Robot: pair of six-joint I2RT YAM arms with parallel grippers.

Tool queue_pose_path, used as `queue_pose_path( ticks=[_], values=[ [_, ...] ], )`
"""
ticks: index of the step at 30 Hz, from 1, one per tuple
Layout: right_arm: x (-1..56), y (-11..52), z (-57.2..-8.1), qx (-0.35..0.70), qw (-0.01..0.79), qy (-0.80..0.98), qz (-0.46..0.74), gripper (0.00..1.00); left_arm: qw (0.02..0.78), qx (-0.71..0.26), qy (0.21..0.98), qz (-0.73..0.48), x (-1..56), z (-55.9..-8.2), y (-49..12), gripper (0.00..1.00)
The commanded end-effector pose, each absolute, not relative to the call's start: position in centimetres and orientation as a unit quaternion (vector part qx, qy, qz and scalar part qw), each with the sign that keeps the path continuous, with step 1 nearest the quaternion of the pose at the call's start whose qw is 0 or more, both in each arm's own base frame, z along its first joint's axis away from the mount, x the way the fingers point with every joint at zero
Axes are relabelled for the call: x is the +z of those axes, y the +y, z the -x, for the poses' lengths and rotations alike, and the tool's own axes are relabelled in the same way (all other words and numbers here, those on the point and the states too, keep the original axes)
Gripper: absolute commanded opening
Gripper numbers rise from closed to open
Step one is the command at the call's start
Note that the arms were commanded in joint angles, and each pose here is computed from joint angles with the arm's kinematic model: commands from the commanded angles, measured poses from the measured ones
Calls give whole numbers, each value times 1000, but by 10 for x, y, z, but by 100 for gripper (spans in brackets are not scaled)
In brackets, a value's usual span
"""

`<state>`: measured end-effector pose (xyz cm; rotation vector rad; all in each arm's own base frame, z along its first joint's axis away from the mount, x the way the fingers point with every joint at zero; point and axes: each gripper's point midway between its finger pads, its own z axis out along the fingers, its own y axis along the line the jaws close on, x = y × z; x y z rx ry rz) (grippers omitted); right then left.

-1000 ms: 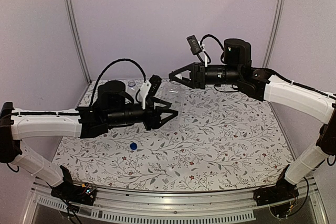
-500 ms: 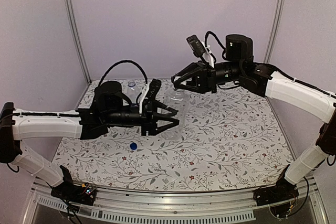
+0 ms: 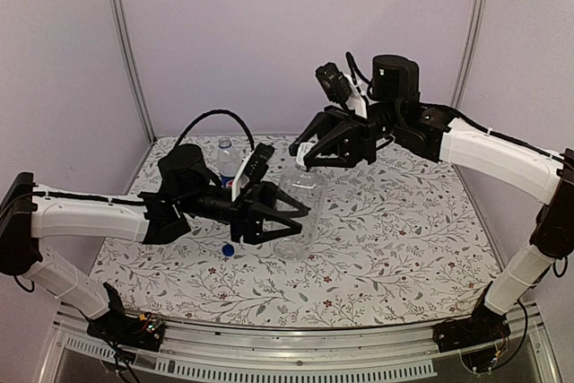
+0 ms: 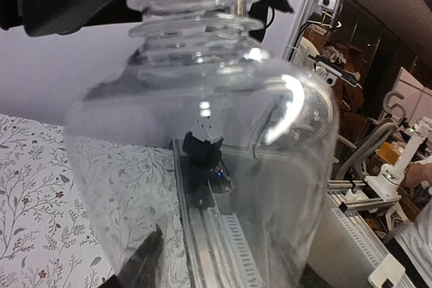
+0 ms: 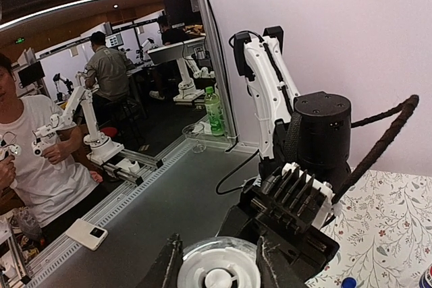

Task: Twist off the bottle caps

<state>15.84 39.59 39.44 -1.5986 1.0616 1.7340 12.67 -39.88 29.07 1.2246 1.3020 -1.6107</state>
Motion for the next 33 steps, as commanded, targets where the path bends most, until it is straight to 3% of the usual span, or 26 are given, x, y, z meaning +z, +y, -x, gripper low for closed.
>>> queue_pose_path(
  ticks=[1, 5, 10, 15, 20, 33],
  values=[
    [398, 391, -164, 647, 273, 391, 595, 23, 392, -630, 461, -487, 312, -120, -393, 13],
    [402, 397, -190, 620, 315, 457, 555, 39, 417, -600, 497, -467, 307, -137, -394, 13],
    [410, 397, -211, 584, 357, 524, 507, 74, 461, -552, 552, -421, 303, -168, -394, 13],
    [420, 392, -232, 549, 403, 574, 455, 93, 488, -502, 603, -382, 295, -196, -395, 14],
    [425, 391, -248, 513, 443, 613, 406, 96, 505, -461, 641, -349, 287, -218, -395, 14],
    [412, 402, -291, 426, 481, 703, 305, 90, 534, -394, 689, -290, 281, -247, -394, 15]
  ],
)
